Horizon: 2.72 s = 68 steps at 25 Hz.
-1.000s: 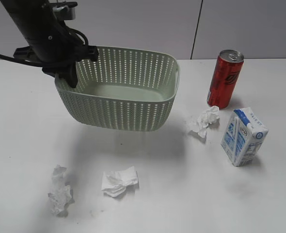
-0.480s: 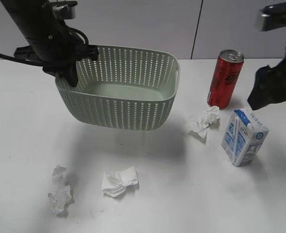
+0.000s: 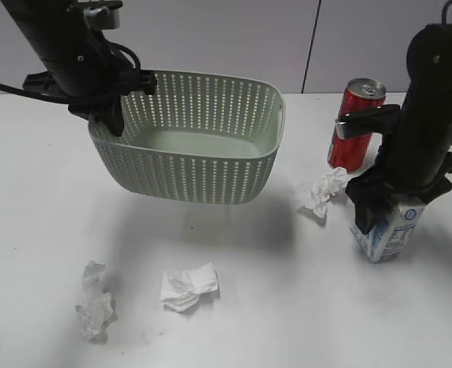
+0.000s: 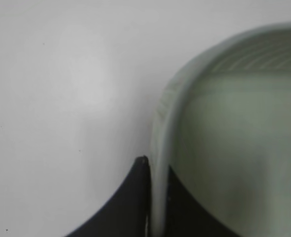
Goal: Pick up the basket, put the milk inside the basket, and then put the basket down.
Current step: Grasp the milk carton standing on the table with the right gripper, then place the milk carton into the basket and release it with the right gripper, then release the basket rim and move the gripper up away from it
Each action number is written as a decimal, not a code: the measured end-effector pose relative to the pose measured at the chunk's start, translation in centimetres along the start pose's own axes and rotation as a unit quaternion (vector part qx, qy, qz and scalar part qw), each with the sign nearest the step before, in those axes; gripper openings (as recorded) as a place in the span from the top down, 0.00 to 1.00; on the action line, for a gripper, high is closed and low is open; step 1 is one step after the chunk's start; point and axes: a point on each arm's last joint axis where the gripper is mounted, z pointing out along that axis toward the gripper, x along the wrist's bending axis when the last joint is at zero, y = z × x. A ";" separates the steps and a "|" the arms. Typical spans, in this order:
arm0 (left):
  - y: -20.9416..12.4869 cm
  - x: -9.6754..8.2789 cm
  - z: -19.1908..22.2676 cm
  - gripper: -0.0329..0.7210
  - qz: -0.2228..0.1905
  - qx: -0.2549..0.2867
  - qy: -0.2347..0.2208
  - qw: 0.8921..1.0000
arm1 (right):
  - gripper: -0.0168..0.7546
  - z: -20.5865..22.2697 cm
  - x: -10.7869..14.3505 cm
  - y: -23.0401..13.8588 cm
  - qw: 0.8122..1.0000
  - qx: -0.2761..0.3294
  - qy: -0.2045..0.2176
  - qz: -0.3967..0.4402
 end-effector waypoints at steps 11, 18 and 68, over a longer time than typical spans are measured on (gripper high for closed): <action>0.1 0.0 0.0 0.98 0.000 -0.004 -0.001 1.000 | 0.55 -0.4 0.1 0.1 1.000 -0.003 0.002 0.005; 0.1 0.0 0.0 0.98 0.000 -0.004 -0.001 1.000 | 0.55 -10.3 0.6 0.3 0.999 -0.052 0.001 -0.009; 0.0 0.0 0.2 0.98 -0.002 0.002 -0.004 1.000 | 0.24 -19.4 2.4 -5.6 0.982 -0.178 -0.012 -0.055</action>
